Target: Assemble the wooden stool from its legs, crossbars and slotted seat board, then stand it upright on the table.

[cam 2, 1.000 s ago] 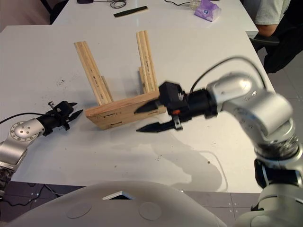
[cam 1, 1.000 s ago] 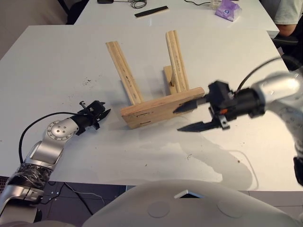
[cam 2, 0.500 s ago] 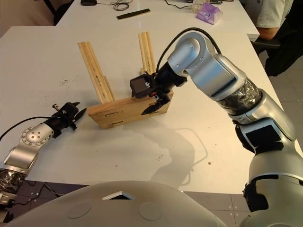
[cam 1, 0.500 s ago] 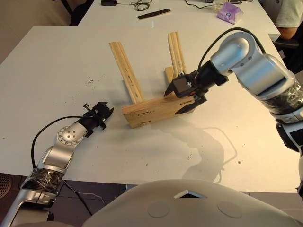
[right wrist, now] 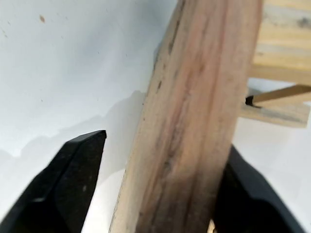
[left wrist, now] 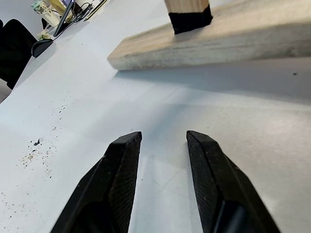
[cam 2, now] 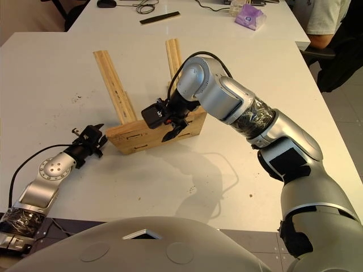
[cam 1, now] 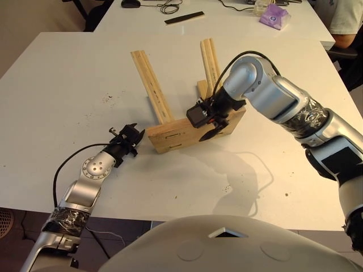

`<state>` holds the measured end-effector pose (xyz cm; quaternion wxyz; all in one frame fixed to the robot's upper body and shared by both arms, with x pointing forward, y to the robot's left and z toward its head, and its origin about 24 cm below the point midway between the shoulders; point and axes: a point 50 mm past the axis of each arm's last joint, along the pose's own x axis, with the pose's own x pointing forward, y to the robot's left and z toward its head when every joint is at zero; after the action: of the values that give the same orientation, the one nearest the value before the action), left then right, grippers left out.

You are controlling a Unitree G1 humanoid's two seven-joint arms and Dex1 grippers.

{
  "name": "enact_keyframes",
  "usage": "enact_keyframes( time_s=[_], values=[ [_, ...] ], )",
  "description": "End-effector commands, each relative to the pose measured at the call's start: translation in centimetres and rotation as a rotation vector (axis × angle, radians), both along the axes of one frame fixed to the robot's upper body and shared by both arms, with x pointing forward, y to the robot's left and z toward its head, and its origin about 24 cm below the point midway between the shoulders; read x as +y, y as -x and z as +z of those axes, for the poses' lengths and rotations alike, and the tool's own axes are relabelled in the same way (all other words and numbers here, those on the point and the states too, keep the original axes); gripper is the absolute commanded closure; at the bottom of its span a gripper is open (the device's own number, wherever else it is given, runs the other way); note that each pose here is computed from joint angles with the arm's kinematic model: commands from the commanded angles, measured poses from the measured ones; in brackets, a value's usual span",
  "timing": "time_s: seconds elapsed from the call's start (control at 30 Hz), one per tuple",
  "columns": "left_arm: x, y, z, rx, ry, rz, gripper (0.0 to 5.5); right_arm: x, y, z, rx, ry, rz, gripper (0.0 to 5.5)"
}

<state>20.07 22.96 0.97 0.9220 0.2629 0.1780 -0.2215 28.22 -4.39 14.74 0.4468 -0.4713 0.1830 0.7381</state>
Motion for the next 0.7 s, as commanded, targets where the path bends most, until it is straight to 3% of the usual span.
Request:
enact_keyframes(
  time_s=[0.03, 0.27, 0.57, 0.7],
  values=[
    [0.4, 7.7, -7.1, 0.451, -0.038, 0.051, 3.74, -0.8, 1.1, -3.7, 0.192, 0.074, -0.074, 3.13],
    [2.0, 7.8, -7.5, 0.455, -0.054, 0.135, 3.74, -0.8, 0.8, -2.8, 0.302, 0.01, -0.2, 4.13],
    [2.9, 7.8, -7.8, 0.455, -0.045, 0.186, 3.74, -2.7, 0.8, -0.5, 0.565, -0.239, -0.562, 4.19],
    [3.1, 7.5, -8.0, 0.453, -0.047, 0.193, 3.74, -1.9, 0.7, 5.7, 0.81, -0.561, -0.672, 4.19]
  ],
)
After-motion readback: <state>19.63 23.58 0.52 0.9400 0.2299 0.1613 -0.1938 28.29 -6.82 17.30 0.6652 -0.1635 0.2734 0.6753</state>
